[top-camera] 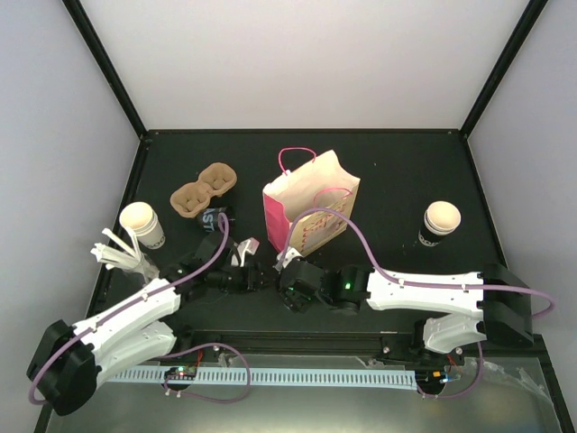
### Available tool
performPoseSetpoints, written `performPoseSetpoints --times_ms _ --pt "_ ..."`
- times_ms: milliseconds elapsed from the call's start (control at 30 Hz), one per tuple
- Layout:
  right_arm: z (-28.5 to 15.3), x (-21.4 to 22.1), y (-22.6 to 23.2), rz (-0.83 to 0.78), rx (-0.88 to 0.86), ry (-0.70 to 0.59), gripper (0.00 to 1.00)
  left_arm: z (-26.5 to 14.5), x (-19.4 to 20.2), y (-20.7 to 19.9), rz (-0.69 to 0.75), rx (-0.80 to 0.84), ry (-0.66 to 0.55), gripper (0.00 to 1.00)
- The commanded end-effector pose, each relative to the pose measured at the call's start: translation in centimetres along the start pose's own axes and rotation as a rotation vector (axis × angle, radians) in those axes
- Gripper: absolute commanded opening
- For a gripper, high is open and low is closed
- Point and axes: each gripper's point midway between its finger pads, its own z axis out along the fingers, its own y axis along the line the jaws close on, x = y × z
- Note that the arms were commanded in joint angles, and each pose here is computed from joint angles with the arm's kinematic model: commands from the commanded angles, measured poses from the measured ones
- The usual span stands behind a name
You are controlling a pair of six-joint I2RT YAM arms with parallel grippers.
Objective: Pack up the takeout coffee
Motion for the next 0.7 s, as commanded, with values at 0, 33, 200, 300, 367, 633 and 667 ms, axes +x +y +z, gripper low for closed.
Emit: performPoseSetpoints --times_ms 0,33,200,300,367,633,667 --pt "2.0 8.7 0.8 -0.047 -0.063 0.299 0.68 -1.6 -0.7 -1.7 0.062 0.014 -0.050 0.53" --pt "2.0 8.5 0.7 -0.046 -0.062 0.290 0.68 -1.9 -0.9 -2.3 0.072 0.036 -0.066 0.56" --pt "1.8 7.9 0.8 -0.050 -0.065 0.269 0.68 -1.3 0.0 -2.8 0.062 0.128 -0.034 0.63" --pt "1.9 7.8 0.8 -0.051 -0.061 0.268 0.69 -0.5 0.4 -2.6 0.052 0.155 -0.001 0.65" --pt "1.8 7.6 0.8 -0.051 -0.061 0.260 0.69 -0.1 0.6 -2.2 0.051 0.140 0.014 0.65" --pt "-0.2 3.8 0.7 -0.018 -0.051 0.135 0.77 0.6 0.4 -1.2 0.053 0.068 0.047 0.64" --pt "-0.7 3.2 0.7 -0.012 -0.054 0.114 0.80 0.6 0.4 -1.1 0.052 0.057 0.045 0.64"
